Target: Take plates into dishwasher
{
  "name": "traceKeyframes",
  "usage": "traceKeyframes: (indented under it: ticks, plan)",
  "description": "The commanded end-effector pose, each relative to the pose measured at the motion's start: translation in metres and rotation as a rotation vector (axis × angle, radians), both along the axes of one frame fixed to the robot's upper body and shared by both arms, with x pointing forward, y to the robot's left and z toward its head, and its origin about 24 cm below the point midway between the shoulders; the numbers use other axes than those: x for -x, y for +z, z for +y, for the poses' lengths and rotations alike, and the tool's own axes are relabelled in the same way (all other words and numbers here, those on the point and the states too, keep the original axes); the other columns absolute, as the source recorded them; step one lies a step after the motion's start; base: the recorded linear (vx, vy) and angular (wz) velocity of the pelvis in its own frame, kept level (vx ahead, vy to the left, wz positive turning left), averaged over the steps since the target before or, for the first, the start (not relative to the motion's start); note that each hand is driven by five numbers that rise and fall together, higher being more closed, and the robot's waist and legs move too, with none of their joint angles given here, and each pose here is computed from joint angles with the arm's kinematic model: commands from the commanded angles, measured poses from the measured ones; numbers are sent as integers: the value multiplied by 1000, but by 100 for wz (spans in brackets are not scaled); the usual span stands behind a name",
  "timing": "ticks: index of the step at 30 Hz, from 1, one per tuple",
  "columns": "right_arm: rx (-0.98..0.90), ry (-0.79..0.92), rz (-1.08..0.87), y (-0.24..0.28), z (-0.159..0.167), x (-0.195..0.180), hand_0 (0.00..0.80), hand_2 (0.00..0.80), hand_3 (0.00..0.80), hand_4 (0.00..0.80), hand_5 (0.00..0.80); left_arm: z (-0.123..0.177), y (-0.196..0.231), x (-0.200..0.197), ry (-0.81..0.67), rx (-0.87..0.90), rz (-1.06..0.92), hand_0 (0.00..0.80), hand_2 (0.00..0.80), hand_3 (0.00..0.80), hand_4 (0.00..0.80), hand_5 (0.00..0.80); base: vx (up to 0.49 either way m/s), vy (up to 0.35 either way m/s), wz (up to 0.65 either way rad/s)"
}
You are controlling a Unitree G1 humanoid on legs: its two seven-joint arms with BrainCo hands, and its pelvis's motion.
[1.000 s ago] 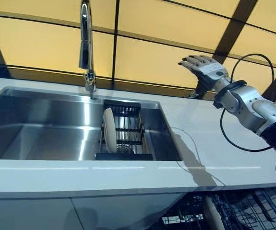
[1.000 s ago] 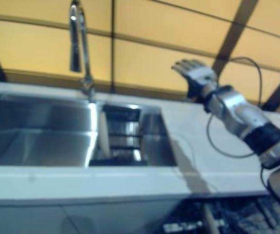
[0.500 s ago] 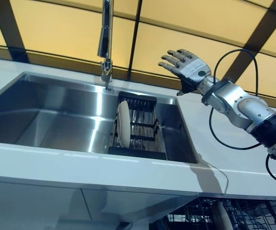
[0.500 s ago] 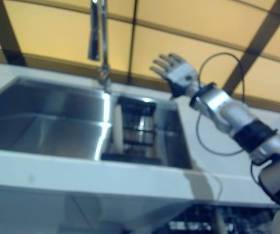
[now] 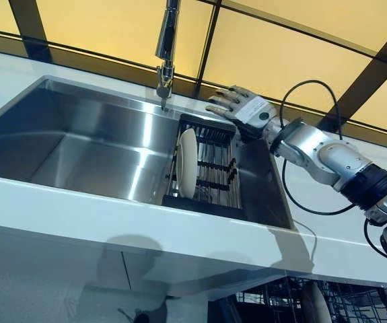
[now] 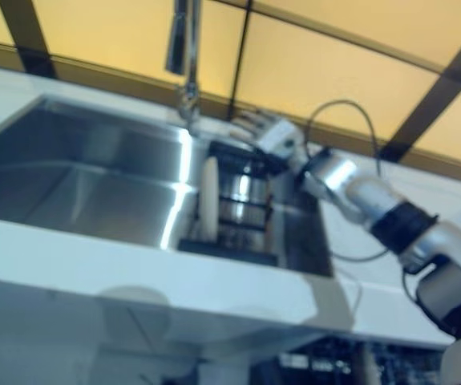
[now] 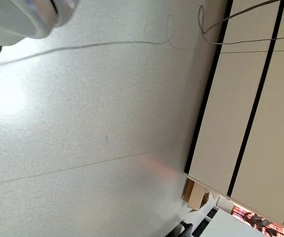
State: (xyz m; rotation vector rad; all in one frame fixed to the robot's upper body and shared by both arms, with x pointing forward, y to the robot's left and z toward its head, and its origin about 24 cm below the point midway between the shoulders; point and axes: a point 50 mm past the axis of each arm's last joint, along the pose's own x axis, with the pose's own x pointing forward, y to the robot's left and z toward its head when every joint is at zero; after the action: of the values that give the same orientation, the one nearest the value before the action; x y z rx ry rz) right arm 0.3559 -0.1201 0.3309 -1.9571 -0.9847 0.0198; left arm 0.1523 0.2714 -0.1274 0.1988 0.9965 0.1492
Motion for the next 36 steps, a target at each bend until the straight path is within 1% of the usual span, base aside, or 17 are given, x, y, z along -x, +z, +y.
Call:
traceKeyframes:
  ticks: [1,16,25,36]
  plan:
    - [17,-1,-105,31,3,8,0,0,0,0,0,3,4,-6,-9,-9,-35,0,0,0,0,0,0,0,0]
    - [56,33,-77,24,18,12,0,0,0,0,0,0,5,-9,15,12,-60,0,0,0,0,0,1,1,0]
    - [51,47,-69,20,20,12,0,0,0,0,0,3,6,-9,37,10,-73,0,0,0,0,0,7,-7,3]
    - [75,63,-53,16,28,15,0,0,0,0,0,0,6,-10,51,28,-88,0,0,0,0,0,2,0,0]
